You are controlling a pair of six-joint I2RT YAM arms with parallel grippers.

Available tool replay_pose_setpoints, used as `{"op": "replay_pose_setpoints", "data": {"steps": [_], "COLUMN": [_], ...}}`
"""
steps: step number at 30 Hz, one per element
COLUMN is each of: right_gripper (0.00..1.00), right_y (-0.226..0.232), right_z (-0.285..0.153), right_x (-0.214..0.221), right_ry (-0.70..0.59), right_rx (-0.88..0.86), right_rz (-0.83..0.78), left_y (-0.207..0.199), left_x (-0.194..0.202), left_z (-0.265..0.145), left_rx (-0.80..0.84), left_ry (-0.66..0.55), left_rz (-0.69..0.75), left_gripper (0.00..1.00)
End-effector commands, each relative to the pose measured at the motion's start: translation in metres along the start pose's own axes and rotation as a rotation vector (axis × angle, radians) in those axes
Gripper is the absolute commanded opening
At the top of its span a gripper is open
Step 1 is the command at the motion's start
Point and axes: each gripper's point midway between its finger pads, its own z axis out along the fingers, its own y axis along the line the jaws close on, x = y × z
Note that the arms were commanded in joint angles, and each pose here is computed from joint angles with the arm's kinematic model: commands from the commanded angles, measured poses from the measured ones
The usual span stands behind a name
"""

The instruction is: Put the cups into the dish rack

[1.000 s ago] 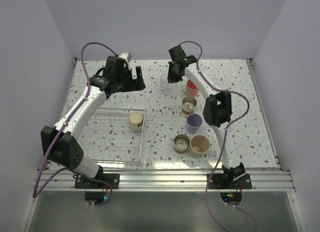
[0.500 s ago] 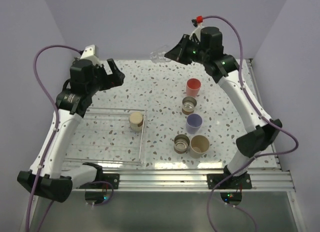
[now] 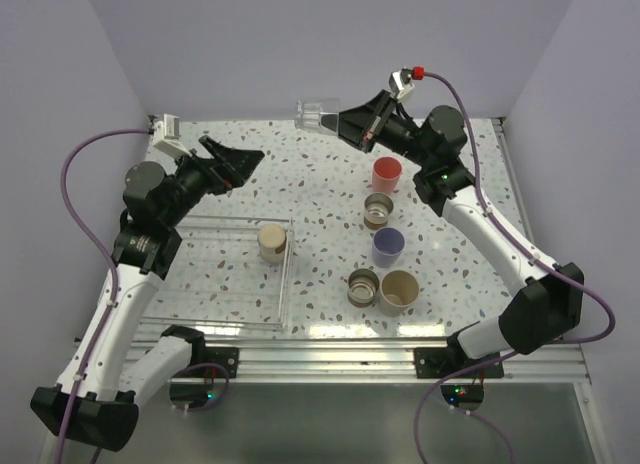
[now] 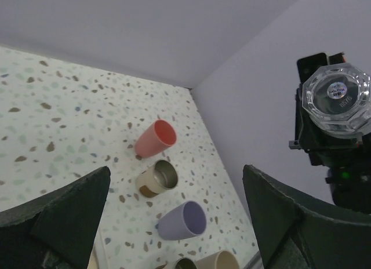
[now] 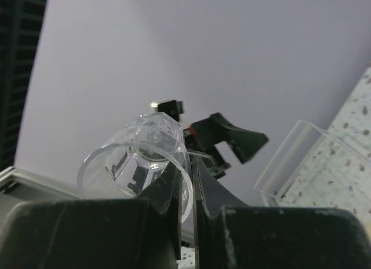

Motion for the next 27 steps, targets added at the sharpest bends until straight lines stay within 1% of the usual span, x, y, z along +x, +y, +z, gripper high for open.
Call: {"op": "replay_pose_setpoints", "data": {"steps": [1,2,3,4,6,8,11,12,15,19,21,27], "right_gripper": [0.0,0.0,0.0,0.0,0.0,0.0,0.0,0.0,0.0,0.0,0.0,0.0], "right_y": [0.084,0.087,0.092,0.092,0.092,0.091,0.083,0.076,0.066,0.07,0.075,0.072], "right_z": [-0.012,-0.012,-0.011,-0.01,-0.007,-0.004,-0.001,0.001,0.007,0.018,0.023,0.035], "right_x": [-0.005,-0.005,-0.005,-0.005,-0.001,0.006,0.012,0.013,0.017,0.037,0.042,0.058], "right_ry": [-0.003,0.001,0.001,0.003,0.016,0.033,0.047,0.051,0.067,0.122,0.136,0.168], "right_rx": [-0.299,-0.309,-0.322,-0.321,-0.312,-0.308,-0.28,-0.259,-0.228,-0.211,-0.215,-0.216], "right_rz": [0.024,0.03,0.03,0.036,0.046,0.045,0.056,0.068,0.073,0.034,0.024,0.04], "left_y": [-0.073,-0.077,-0.081,-0.087,-0.098,-0.11,-0.12,-0.129,-0.138,-0.136,-0.139,-0.142], "left_x": [-0.017,-0.018,-0.023,-0.027,-0.034,-0.041,-0.043,-0.047,-0.049,-0.045,-0.045,-0.046], "left_z": [-0.005,-0.008,-0.011,-0.018,-0.026,-0.029,-0.03,-0.036,-0.035,-0.024,-0.026,-0.024], "left_rx": [0.363,0.397,0.444,0.475,0.545,0.612,0.677,0.724,0.764,0.762,0.782,0.811], "left_ry": [-0.016,-0.03,-0.083,-0.108,-0.157,-0.176,-0.16,-0.17,-0.145,-0.12,-0.126,-0.123], "left_rz": [-0.081,-0.096,-0.097,-0.121,-0.105,-0.099,-0.126,-0.109,-0.1,-0.094,-0.09,-0.085], "left_gripper": [0.99,0.99,0.99,1.0,1.0,1.0,1.0,1.0,1.0,1.0,1.0,1.0]}}
